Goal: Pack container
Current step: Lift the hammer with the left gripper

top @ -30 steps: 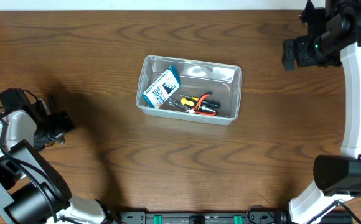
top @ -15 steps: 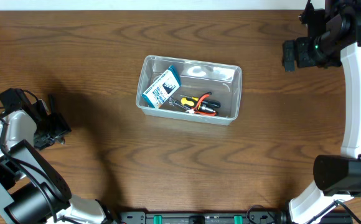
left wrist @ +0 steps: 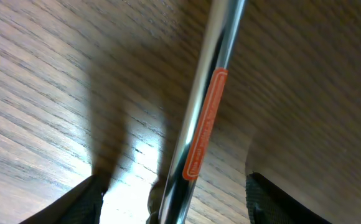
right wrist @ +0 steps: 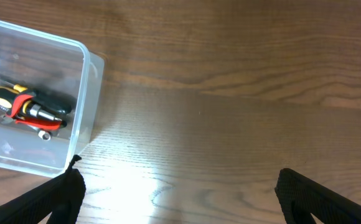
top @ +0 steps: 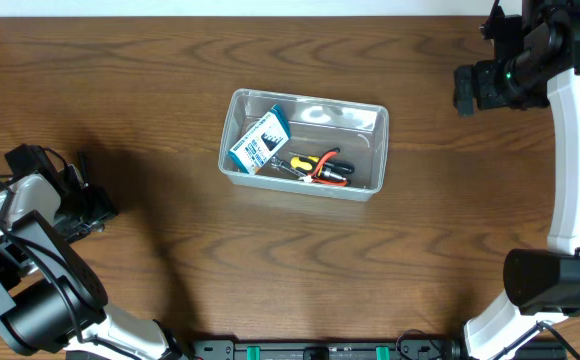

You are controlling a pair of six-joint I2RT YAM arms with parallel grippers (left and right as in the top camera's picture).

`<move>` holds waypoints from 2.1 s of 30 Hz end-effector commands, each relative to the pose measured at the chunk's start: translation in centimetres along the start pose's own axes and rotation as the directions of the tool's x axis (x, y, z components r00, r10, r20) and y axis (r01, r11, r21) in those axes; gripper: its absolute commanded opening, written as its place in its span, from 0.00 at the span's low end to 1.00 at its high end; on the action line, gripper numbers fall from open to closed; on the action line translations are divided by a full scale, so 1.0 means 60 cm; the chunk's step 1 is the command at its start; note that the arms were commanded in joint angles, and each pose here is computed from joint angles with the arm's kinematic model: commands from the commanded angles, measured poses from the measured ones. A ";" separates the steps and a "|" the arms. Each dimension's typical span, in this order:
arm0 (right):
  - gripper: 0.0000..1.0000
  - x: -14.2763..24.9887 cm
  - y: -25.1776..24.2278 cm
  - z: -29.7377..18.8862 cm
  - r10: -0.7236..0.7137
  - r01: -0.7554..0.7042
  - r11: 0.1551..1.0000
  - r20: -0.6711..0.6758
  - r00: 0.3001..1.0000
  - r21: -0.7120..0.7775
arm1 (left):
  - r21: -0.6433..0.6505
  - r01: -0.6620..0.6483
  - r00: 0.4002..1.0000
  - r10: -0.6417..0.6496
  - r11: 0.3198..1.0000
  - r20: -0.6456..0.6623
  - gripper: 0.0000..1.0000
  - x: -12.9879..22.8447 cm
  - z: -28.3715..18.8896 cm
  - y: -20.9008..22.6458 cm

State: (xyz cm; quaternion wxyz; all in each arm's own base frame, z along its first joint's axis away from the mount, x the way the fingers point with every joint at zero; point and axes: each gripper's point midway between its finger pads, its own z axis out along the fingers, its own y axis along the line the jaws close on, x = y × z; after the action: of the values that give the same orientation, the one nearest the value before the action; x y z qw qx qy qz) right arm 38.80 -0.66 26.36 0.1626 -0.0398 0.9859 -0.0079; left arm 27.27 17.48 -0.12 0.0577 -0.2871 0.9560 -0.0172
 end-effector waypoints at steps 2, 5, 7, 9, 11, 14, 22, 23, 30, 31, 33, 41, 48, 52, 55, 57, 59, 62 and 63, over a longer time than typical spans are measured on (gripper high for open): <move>0.99 0.001 -0.002 0.001 -0.014 0.014 1.000 -0.003 1.000 0.007 | 0.016 -0.003 0.998 0.004 1.000 -0.063 0.63 0.019 0.030 -0.001; 0.99 0.001 -0.003 0.001 -0.014 0.014 1.000 -0.003 1.000 0.007 | 0.016 -0.003 0.998 0.004 1.000 -0.064 0.63 0.019 0.030 -0.001; 0.99 0.001 -0.003 0.001 -0.014 0.014 1.000 -0.003 1.000 0.007 | 0.016 -0.003 0.998 0.004 1.000 -0.064 0.63 0.019 0.030 -0.002; 0.99 0.001 -0.003 0.001 -0.014 0.014 1.000 -0.003 1.000 0.007 | 0.016 -0.003 0.998 0.004 1.000 -0.064 0.59 0.019 0.030 -0.002; 0.99 0.001 -0.003 0.001 -0.014 0.014 1.000 -0.003 1.000 0.007 | 0.016 -0.003 0.998 0.004 1.000 -0.064 0.58 0.019 0.030 -0.002; 0.99 0.001 -0.003 0.001 -0.014 0.014 1.000 -0.003 1.000 0.007 | 0.016 -0.003 0.998 0.004 1.000 -0.064 0.53 0.019 0.030 -0.002; 0.99 0.001 -0.002 0.001 -0.014 0.014 1.000 -0.002 1.000 0.007 | 0.016 -0.003 0.998 0.004 1.000 -0.064 0.41 0.019 0.030 -0.002; 0.99 0.001 -0.003 0.001 -0.014 0.014 1.000 -0.003 1.000 0.007 | 0.017 -0.003 0.998 0.004 1.000 -0.064 0.41 0.019 0.030 -0.002; 0.99 0.001 -0.002 0.001 -0.014 0.014 1.000 -0.003 1.000 0.007 | 0.017 -0.003 0.998 0.004 1.000 -0.064 0.32 0.019 0.030 -0.002; 0.99 0.001 -0.003 0.001 -0.014 0.014 1.000 -0.003 1.000 0.007 | 0.017 -0.003 0.998 0.004 1.000 -0.064 0.32 0.019 0.030 -0.002; 0.99 0.001 -0.003 0.001 -0.014 0.014 1.000 -0.003 1.000 0.007 | 0.017 -0.003 0.998 0.004 1.000 -0.064 0.32 0.019 0.030 -0.002; 0.99 0.001 -0.003 0.001 -0.014 0.014 1.000 -0.003 1.000 0.007 | 0.017 -0.003 0.998 0.004 1.000 -0.064 0.24 0.019 0.030 -0.002; 0.99 0.001 -0.003 0.001 -0.014 0.014 1.000 -0.002 1.000 0.007 | 0.017 -0.003 0.998 0.004 1.000 -0.064 0.19 0.019 0.030 -0.002; 0.99 0.001 -0.003 0.001 -0.014 0.014 1.000 -0.003 1.000 0.007 | 0.017 0.001 0.998 0.000 1.000 -0.063 0.11 0.019 0.030 -0.002; 0.99 0.001 -0.003 0.001 -0.014 0.014 1.000 -0.002 1.000 0.007 | 0.017 0.001 0.998 0.000 1.000 -0.063 0.06 0.019 0.030 -0.002; 0.99 0.001 -0.003 0.001 -0.014 0.014 1.000 -0.002 1.000 0.007 | 0.017 0.001 0.998 0.000 1.000 -0.063 0.06 0.019 0.030 -0.002; 0.99 0.001 -0.003 0.001 -0.014 0.014 1.000 -0.002 1.000 0.007 | 0.017 0.001 0.998 0.000 1.000 -0.061 0.06 0.018 0.029 -0.002; 0.99 0.000 -0.002 0.001 -0.014 0.014 1.000 -0.001 1.000 0.007 | 0.027 0.000 0.999 0.001 1.000 -0.046 0.05 0.010 0.020 -0.005; 0.99 -0.001 -0.003 0.001 -0.014 0.014 1.000 0.001 1.000 0.008 | 0.027 -0.001 0.999 0.002 1.000 -0.036 0.06 0.004 0.011 -0.006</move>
State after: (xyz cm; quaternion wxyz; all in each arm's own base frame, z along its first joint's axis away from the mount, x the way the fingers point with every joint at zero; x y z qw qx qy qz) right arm 38.81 -0.66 26.36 0.1628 -0.0398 0.9858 -0.0079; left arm 27.27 17.91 -0.20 0.0547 -0.2847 0.9570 -0.0086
